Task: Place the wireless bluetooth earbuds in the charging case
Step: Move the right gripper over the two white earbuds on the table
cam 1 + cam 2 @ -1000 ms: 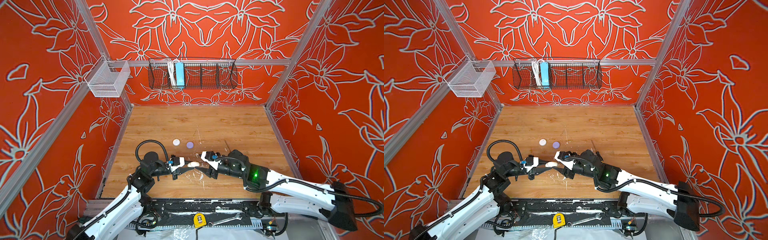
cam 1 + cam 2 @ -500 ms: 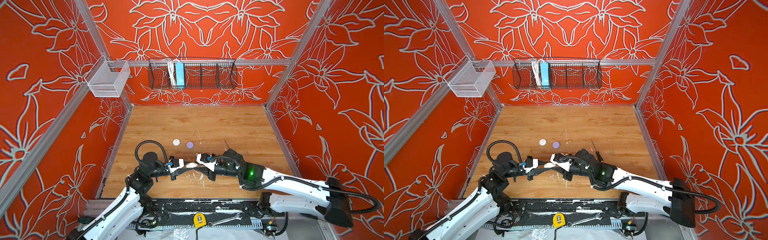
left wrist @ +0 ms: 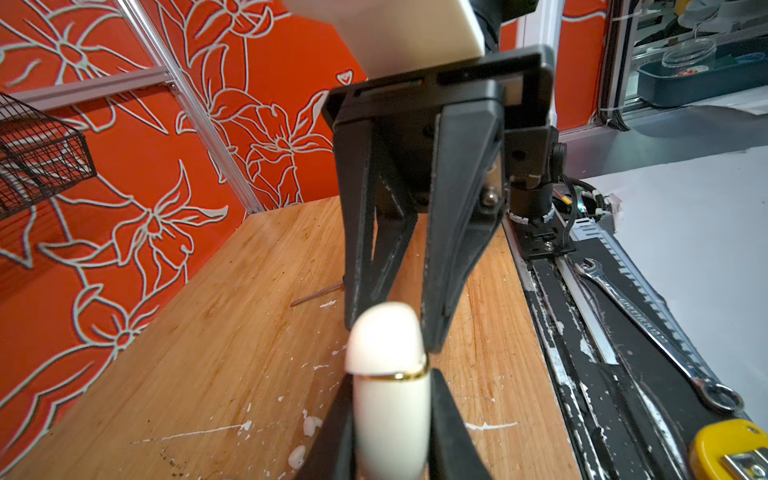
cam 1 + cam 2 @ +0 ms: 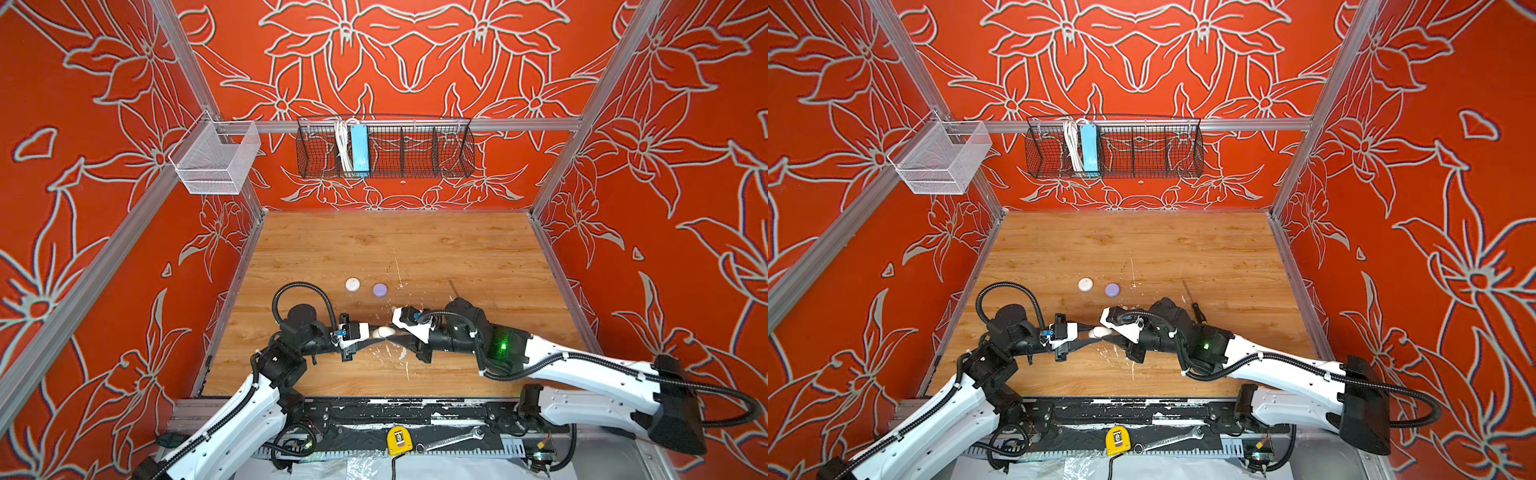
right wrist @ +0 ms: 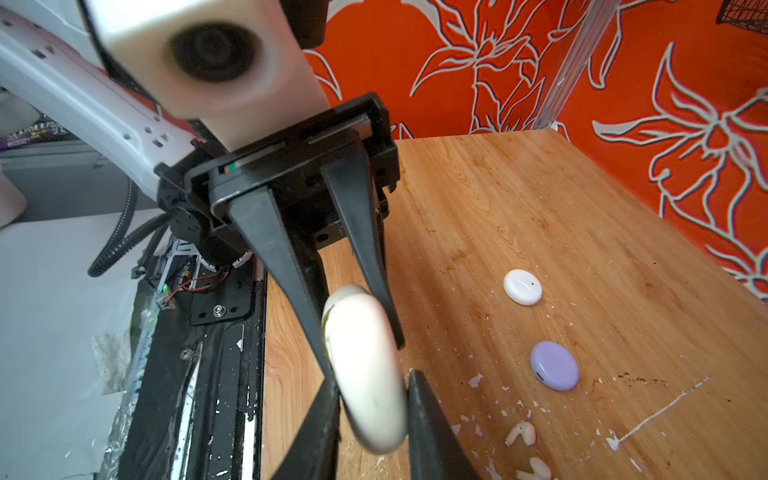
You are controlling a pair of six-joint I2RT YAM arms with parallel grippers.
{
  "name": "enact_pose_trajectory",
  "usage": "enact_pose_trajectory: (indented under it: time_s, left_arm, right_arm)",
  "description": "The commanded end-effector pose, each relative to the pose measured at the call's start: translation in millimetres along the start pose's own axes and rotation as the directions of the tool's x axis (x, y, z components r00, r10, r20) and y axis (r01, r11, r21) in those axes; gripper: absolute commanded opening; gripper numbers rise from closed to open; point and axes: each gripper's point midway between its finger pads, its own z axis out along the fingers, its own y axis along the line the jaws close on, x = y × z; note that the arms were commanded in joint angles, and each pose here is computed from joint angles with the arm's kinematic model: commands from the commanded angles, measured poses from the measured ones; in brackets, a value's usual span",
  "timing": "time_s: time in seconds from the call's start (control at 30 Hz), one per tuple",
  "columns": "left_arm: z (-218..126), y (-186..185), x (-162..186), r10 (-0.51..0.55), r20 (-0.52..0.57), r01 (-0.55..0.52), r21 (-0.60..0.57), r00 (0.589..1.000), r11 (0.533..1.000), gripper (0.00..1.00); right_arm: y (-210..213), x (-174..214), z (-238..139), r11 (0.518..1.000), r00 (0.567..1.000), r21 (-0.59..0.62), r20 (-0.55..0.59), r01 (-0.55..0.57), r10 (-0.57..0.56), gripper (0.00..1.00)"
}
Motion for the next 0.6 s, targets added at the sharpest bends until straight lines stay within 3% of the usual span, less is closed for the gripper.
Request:
enact_pose_trajectory:
  time_s: [0.0,0.1,0.27,0.57]
  left_arm:
    - [-3.0,-33.7,-24.7,0.092,0.116,-0.111,0.165,0.989,0.98,0.0]
    - [-2.7,-32.5,-25.9,0.089,0.117,-0.107,0.161,0.989,0.981,0.0]
    - [-0.6,-24.3,-27.0,0.055,0.101,-0.069,0.135,0.993,0.988,0.0]
    - [1.4,-18.3,-28.3,0.023,0.09,-0.034,0.121,0.996,0.992,0.0]
  right_arm:
    - [-61.1,-32.5,-15.4,0.961,0.991,0.255,0.103,-0.108,0.085,0.19]
    - [-65.6,-31.1,-15.5,0.955,0.991,0.27,0.095,-0.119,0.097,0.19]
    - [-65.6,-30.6,-15.1,0.956,0.991,0.267,0.093,-0.12,0.098,0.5]
    - [-67.8,-30.9,-21.1,0.951,0.991,0.288,0.102,-0.113,0.087,0.56]
